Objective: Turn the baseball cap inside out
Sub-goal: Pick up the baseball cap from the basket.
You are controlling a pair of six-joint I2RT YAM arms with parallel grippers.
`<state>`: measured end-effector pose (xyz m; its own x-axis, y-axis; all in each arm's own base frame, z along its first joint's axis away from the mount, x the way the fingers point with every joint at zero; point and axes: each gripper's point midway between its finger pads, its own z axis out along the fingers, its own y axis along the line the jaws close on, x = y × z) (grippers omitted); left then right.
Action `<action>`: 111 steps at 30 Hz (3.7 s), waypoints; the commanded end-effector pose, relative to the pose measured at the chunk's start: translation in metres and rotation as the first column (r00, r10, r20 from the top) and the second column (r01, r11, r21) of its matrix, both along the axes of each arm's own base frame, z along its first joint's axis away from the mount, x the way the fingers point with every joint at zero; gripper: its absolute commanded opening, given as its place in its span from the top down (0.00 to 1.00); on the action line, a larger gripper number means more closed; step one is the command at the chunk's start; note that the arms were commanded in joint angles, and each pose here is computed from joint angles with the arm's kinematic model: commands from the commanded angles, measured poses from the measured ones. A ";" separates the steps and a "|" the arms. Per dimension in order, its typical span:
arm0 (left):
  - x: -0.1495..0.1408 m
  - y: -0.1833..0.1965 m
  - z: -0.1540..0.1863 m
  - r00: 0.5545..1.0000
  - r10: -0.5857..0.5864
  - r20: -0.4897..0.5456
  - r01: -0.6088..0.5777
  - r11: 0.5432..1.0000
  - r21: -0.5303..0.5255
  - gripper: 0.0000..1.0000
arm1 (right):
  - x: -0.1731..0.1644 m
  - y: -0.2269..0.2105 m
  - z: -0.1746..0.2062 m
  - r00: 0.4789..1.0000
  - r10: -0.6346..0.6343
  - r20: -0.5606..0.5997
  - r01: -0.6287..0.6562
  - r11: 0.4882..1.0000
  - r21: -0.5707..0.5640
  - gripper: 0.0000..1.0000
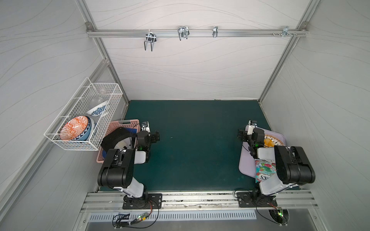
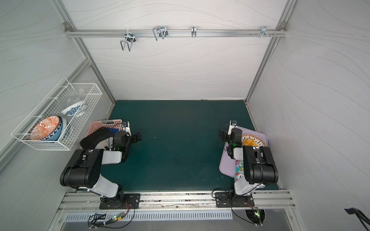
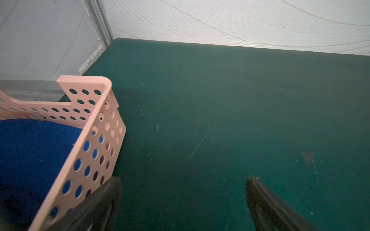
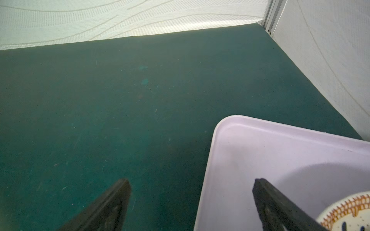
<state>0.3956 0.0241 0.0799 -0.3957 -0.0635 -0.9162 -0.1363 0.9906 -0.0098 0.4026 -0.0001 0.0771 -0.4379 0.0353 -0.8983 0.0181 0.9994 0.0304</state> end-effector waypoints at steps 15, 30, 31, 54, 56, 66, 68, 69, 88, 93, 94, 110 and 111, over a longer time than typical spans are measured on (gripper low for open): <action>0.004 0.000 0.012 0.999 -0.003 0.045 0.003 1.000 -0.004 0.00 | -0.001 0.002 0.006 1.000 0.001 0.025 -0.001 1.000 0.007 0.01; -0.020 0.002 0.064 0.959 -0.041 -0.280 0.126 0.948 0.294 0.03 | -0.045 0.028 0.132 0.992 0.013 0.129 -0.029 0.992 0.125 0.01; -0.023 0.013 0.065 0.956 0.013 -0.292 0.092 0.936 0.341 0.03 | -0.050 0.038 0.135 0.991 0.050 0.128 -0.066 0.990 0.126 0.01; -0.048 0.131 0.065 0.810 0.496 -0.312 -0.403 0.858 0.317 0.26 | -0.079 0.119 0.092 0.963 0.265 -0.047 -0.258 0.959 0.121 0.01; -0.045 0.135 0.055 0.798 0.494 -0.345 -0.419 0.866 0.272 0.31 | -0.082 0.123 0.089 0.957 0.282 -0.065 -0.273 0.955 0.114 0.01; -0.027 0.128 0.032 0.814 0.385 -0.435 -0.409 0.912 0.043 0.23 | -0.099 0.133 0.074 0.939 0.329 -0.102 -0.321 0.943 0.091 0.01; -0.022 0.120 0.031 0.826 0.346 -0.445 -0.389 0.921 -0.008 0.16 | -0.101 0.132 0.068 0.939 0.325 -0.114 -0.316 0.944 0.093 0.01; -0.021 0.117 0.030 0.829 0.334 -0.449 -0.387 0.921 -0.029 0.14 | -0.101 0.132 0.066 0.939 0.324 -0.118 -0.314 0.945 0.096 0.01; -0.038 0.100 0.008 0.759 0.377 -0.530 -0.526 0.836 -0.158 0.51 | -0.097 0.141 0.049 0.927 0.336 -0.167 -0.325 0.941 0.090 0.01; -0.036 0.102 0.025 0.791 0.395 -0.467 -0.520 0.836 -0.174 0.86 | -0.101 0.140 0.045 0.925 0.337 -0.176 -0.325 0.941 0.092 0.01; -0.036 0.104 0.031 0.797 0.403 -0.449 -0.518 0.839 -0.167 0.92 | -0.101 0.140 0.045 0.924 0.337 -0.178 -0.325 0.941 0.094 0.01; 0.006 0.030 0.045 0.921 0.096 -0.377 -0.201 0.947 -0.249 1.00 | -0.103 0.139 0.049 0.928 0.327 -0.180 -0.312 0.944 0.106 0.01; 0.006 0.029 0.049 0.927 0.105 -0.360 -0.200 0.951 -0.237 1.00 | -0.103 0.139 0.048 0.928 0.326 -0.180 -0.310 0.944 0.109 0.01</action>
